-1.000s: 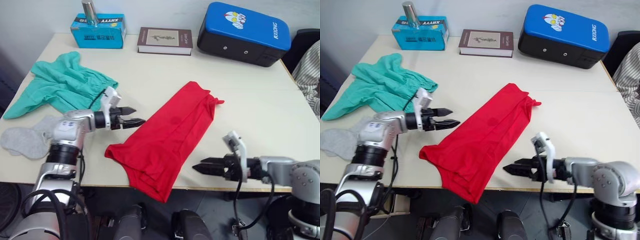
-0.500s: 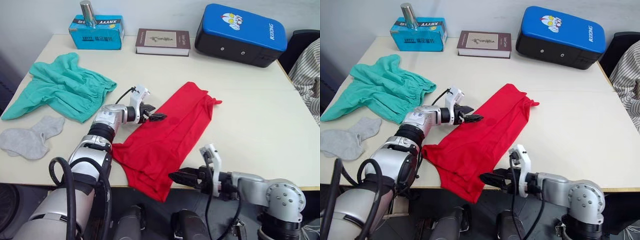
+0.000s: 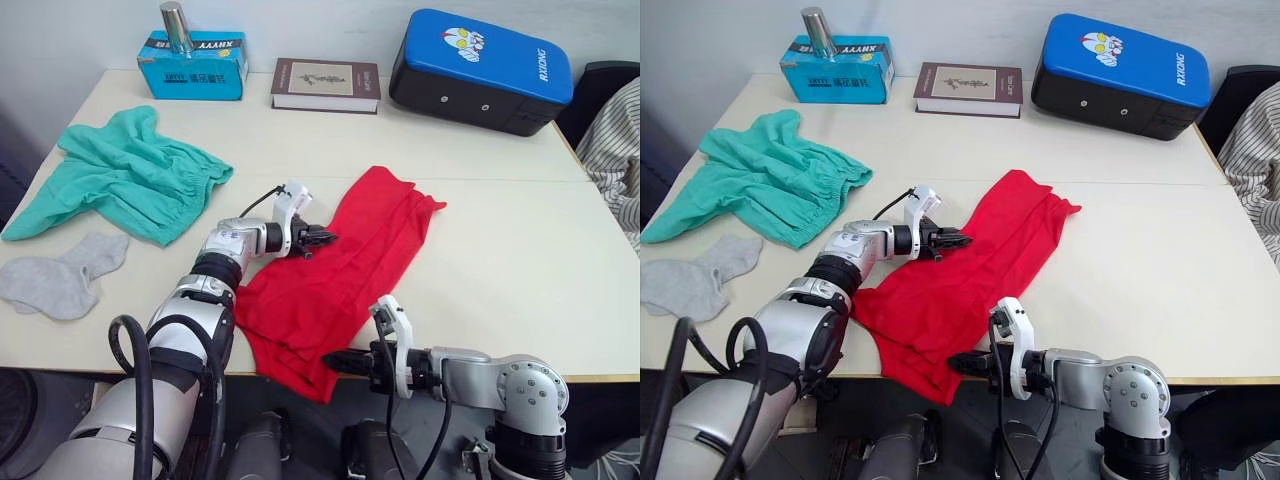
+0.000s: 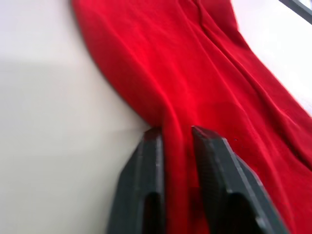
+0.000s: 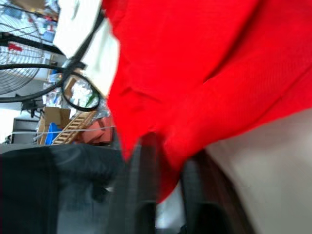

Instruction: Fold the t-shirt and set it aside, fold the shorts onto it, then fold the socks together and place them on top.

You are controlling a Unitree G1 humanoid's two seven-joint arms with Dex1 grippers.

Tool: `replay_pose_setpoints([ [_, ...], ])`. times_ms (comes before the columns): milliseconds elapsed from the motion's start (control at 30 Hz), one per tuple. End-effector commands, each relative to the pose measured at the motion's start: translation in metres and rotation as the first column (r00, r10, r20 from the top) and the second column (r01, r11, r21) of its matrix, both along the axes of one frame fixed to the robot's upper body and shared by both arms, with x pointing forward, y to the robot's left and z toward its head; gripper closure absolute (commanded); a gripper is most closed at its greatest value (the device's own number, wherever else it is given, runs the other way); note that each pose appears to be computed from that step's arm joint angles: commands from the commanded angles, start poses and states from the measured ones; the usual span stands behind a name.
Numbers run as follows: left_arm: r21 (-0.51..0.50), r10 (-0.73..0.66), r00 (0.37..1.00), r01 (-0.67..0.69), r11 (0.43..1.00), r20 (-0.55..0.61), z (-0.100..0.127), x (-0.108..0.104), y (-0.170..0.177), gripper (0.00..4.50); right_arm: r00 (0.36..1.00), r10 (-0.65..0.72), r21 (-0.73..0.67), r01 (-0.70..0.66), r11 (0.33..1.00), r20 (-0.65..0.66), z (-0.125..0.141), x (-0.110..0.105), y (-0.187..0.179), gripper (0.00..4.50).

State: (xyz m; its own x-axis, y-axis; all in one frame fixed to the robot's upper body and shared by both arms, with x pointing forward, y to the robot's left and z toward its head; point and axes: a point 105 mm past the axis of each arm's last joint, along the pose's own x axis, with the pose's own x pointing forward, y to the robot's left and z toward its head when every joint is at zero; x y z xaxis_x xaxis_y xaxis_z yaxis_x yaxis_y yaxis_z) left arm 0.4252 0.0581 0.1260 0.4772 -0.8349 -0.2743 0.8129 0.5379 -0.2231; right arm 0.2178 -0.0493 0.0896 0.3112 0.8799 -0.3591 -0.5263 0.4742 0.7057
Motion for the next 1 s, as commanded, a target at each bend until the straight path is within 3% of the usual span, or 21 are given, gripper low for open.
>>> replay_pose_setpoints([
  [33,-0.074,0.061,0.998,-0.059,0.996,0.031,0.005,0.004,0.003,4.48,0.999,-0.05,-0.037,0.05,0.998,-0.007,-0.002,0.01,-0.019,4.5],
  [433,-0.184,0.284,0.949,-0.258,0.949,0.135,0.017,0.002,0.052,4.48,0.99,-0.131,-0.153,0.137,0.979,0.048,0.017,0.053,-0.085,4.5],
  [733,-0.105,0.377,0.894,-0.362,0.926,0.243,0.013,-0.024,0.059,4.48,0.983,-0.144,-0.196,0.163,0.967,0.111,0.015,0.081,-0.1,4.5],
  [1000,-0.12,0.448,0.846,-0.432,0.894,0.288,0.017,-0.024,0.075,4.48,0.984,-0.106,-0.222,0.137,0.965,0.146,0.009,0.091,-0.104,4.5],
])
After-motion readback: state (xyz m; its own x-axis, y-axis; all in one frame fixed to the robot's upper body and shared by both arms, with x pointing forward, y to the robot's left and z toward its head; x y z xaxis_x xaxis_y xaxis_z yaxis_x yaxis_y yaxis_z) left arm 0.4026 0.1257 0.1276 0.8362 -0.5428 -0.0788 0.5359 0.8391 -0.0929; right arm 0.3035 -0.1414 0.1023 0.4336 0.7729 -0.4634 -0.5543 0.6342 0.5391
